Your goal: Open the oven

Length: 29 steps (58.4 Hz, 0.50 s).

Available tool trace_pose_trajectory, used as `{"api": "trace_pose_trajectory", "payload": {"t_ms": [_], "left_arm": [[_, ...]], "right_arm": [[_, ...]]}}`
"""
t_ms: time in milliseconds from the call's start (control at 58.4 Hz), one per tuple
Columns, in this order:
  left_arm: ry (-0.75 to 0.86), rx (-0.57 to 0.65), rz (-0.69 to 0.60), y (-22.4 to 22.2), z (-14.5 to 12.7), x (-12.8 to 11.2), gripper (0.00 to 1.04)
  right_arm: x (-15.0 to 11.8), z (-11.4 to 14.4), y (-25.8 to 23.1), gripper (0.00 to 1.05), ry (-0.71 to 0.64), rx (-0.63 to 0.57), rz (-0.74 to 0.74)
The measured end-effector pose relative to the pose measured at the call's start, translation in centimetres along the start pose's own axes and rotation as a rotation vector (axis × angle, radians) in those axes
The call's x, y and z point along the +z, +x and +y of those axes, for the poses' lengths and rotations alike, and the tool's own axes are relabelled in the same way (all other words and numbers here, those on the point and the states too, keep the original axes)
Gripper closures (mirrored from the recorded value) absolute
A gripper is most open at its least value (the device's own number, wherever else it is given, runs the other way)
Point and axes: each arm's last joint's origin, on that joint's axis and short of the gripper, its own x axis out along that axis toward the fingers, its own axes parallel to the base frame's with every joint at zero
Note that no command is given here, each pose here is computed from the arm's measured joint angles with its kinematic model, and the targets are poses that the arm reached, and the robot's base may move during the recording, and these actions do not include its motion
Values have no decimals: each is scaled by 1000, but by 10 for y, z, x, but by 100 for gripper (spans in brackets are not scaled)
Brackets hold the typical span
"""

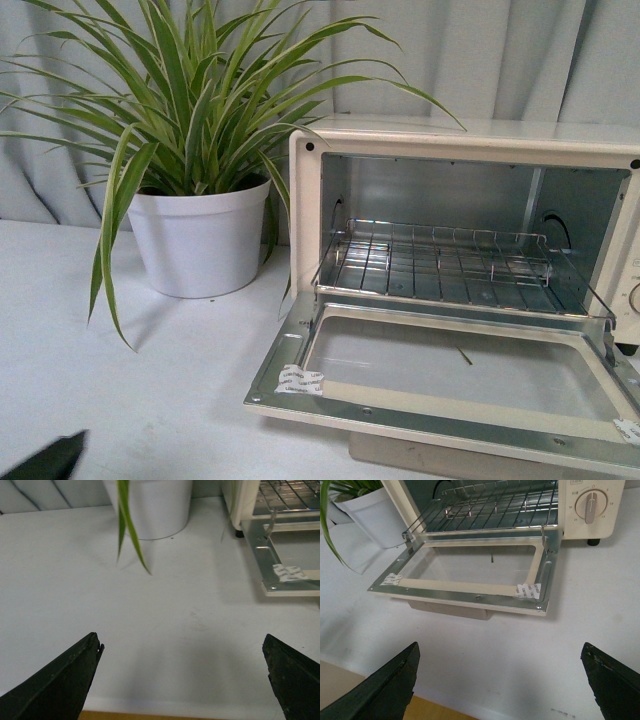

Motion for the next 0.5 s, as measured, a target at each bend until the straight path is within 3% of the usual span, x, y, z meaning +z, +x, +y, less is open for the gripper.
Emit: {"api": "trace_pose_trajectory", "payload": {"t_ms": [240,497], "left_arm": [[-78,80,-52,-26,23,-8,7],[-112,55,-65,-32,26,-12,7]], "right_arm": [[-14,-9,2,9,1,6,-8],[-15,-13,2,9,42,5,-52]]}}
